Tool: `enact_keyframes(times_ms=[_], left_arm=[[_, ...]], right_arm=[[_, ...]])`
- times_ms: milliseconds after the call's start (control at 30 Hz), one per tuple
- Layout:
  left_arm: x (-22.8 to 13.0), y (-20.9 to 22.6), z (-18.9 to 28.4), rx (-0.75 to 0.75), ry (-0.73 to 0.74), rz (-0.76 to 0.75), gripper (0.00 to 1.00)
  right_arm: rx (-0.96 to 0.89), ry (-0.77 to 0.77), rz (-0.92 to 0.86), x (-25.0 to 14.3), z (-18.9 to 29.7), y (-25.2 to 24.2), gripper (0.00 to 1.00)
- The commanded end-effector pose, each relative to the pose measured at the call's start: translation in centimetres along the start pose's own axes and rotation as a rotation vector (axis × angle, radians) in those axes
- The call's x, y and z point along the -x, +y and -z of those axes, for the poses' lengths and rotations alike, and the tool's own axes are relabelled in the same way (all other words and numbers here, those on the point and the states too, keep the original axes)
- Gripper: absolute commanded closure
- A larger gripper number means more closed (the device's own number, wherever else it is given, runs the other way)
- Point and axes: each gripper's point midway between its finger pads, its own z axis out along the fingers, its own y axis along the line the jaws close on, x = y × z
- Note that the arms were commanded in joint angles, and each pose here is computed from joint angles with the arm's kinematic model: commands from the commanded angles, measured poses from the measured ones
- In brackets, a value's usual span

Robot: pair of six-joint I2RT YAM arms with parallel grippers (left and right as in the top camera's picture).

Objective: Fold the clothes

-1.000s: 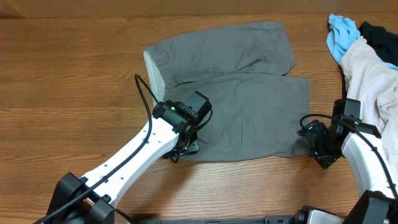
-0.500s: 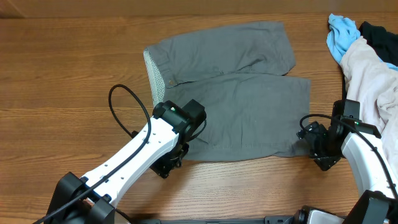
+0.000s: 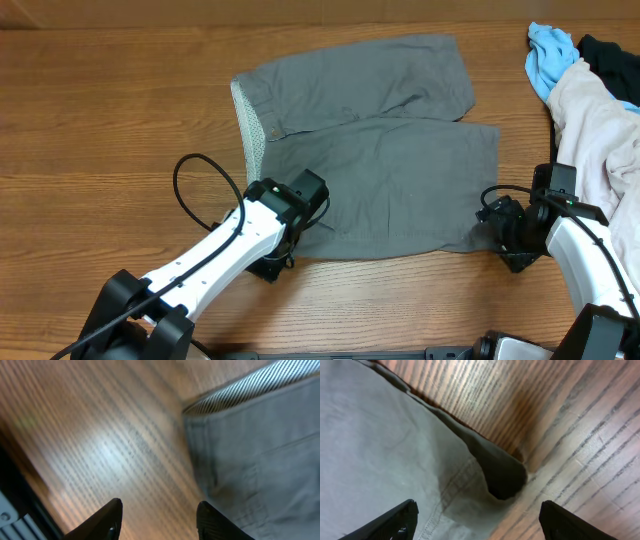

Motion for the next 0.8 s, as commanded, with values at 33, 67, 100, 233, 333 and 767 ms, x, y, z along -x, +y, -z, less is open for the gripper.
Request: enact_keyframes(times_ms=[33,67,100,233,333,767], left_arm=[[2.1,-0.1,-0.2,-0.014,-0.113,0.039,0.47],[2.4,-0.2,-0.1,-0.021,-0.133,0.039,0.47],[2.7,-0.4,-0.1,-0.027,-0.147,0.040,0.46],[2.6,-1.1,-0.2,-0.055,-0.147,0.020,0.50],[2.4,-2.1,-0.3,-0.094,-0.140,-0.054,0.49],[1.1,-2.7,-1.0,-0.091,-0.082,-0.178,0.30]], right_arm=[[0.005,0.004,-0.017,-0.2,-0.5,-0.1,0.18],[0.007,0.002,-0.025,-0.2,-0.7,-0.2,0.18],[0.009,0.001,-0.040,-0.3,-0.9,-0.3,0.19],[0.017,-0.009,-0.059,-0.4,-1.7,-0.5,0.21],[0.024,-0.026,-0.057,0.0,-1.7,-0.4,0.23],[0.013,-0.066,-0.055,0.8,-1.7,-0.5,0.38]])
